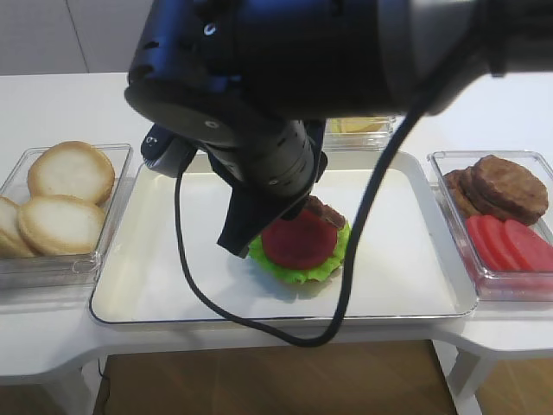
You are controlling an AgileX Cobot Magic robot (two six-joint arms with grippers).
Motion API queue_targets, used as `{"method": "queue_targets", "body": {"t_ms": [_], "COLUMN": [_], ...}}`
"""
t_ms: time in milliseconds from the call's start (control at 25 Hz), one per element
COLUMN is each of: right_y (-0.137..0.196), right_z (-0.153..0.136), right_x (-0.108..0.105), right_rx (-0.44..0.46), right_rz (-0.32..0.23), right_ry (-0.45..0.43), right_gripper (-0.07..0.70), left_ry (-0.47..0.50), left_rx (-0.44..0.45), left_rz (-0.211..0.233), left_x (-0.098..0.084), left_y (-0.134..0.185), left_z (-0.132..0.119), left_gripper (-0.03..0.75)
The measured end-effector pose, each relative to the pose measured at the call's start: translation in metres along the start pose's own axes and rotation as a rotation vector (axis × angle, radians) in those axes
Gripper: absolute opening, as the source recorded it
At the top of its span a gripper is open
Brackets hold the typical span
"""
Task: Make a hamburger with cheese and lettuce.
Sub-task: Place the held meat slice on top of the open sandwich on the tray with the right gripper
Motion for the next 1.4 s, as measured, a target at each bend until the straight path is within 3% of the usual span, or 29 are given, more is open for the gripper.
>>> {"method": "queue_targets", "body": {"t_ms": [400, 1040, 1400], "right_y": [0.0, 0.003, 0.004], "right_z": [0.0, 0.0, 0.0], "right_x": [0.0, 0.007, 0.011], "right_rx": [0.002, 0.023, 0.032], "right_rz": [0.003, -0.018, -0.027], "right_ry": [0.0, -0.059, -0.085], "right_gripper": [0.099, 0.324, 0.356], "left_ry": [0.0, 0.0, 0.0], "left_rx": [0.0, 0.0, 0.0], "left_rz": [0.0, 0.0, 0.0], "left_x": [0.0, 0.0, 0.0], "left_y": [0.0, 0.0, 0.0], "left_z": [0.0, 0.0, 0.0], "left_gripper": [0.415, 0.415, 0.415]}}
Point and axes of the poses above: a point on each arm's last joint axis where the gripper is mounted, z pointing back along that axis away from the gripper, x along the wrist's bending axis when the last joint is at zero, y = z × x, the point moved 3 cm from there along -z, pointing out along that axis toward the gripper, and after that the axes turned 4 degrees about -z, right-handed, at the moved point
